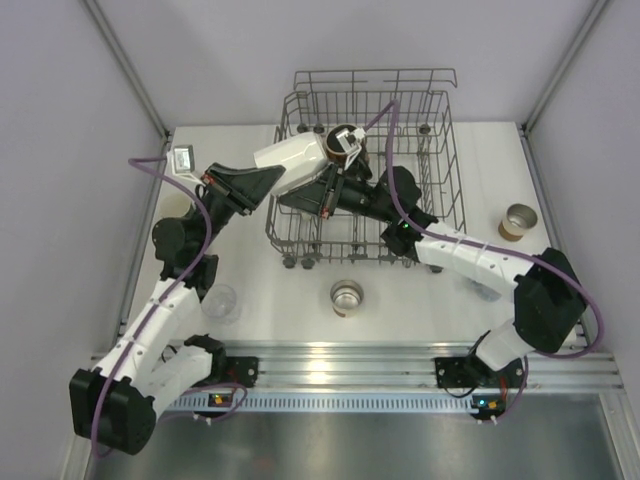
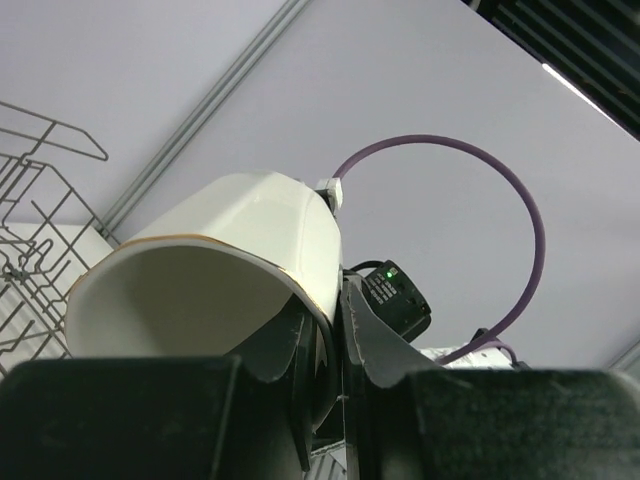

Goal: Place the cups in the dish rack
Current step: Pass the cup from the left arm to the right

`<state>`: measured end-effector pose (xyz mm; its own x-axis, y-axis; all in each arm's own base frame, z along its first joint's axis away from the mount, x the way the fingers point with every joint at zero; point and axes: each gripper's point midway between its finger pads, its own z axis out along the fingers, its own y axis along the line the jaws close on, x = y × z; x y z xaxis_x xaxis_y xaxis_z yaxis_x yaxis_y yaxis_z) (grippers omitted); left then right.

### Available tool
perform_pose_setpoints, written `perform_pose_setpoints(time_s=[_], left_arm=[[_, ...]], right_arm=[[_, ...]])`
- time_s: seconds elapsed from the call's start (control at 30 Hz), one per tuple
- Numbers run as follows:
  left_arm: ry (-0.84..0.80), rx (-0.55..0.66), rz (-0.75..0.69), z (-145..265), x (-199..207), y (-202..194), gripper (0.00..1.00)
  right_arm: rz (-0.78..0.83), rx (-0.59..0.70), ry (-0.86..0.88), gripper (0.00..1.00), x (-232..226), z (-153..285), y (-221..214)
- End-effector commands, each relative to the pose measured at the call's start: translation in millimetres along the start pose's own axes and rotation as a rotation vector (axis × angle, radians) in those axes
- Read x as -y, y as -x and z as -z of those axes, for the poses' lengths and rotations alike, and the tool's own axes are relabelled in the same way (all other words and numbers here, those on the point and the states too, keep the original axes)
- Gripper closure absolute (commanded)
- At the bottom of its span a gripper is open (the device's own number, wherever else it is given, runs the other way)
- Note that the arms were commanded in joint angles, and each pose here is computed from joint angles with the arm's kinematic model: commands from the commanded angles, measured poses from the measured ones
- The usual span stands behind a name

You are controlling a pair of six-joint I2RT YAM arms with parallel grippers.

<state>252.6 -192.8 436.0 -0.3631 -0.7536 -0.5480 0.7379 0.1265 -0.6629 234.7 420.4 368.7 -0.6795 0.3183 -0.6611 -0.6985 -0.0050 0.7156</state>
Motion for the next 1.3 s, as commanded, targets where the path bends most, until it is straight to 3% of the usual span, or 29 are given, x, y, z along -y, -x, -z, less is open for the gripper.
perform_pose_setpoints(time_s=[0.0,0.13,0.17,0.27,0.53,0.6,0.9,1.03,1.27], left_arm=[[-0.084,0.026,-0.035,6,21,1,1.0],[-0.047,0.009,-0.022,9,5,-7,0.75],[-0.045,0.004,-0.025,9,3,-9,0.6],[-0.027,-0.009,-0.039,10,-3,-12,0.37],[0.069,-0.056,-0.071,10,-23,-18,0.2],[0.072,-0.06,-0.099,10,-23,-18,0.02],[0.21,-0.107,-0.176,18,-45,-21,0.02],[0.242,-0.109,-0.212,24,-44,-19,0.02],[0.283,-0.109,-0.259,35,-43,-17,0.02]], right_arm=[[0.131,0.086,0.088,1.0,-26,2,14],[0.124,0.122,0.073,1.0,-21,10,20],[0.126,0.132,0.077,1.0,-21,13,20],[0.121,0.159,0.055,1.0,-14,22,27],[0.177,0.183,-0.103,1.0,25,48,43],[0.219,0.185,-0.147,1.0,36,56,48],[0.345,0.146,-0.446,1.0,90,99,74],[0.476,0.163,-0.68,1.0,127,136,116],[0.648,0.143,-0.846,1.0,179,178,184]])
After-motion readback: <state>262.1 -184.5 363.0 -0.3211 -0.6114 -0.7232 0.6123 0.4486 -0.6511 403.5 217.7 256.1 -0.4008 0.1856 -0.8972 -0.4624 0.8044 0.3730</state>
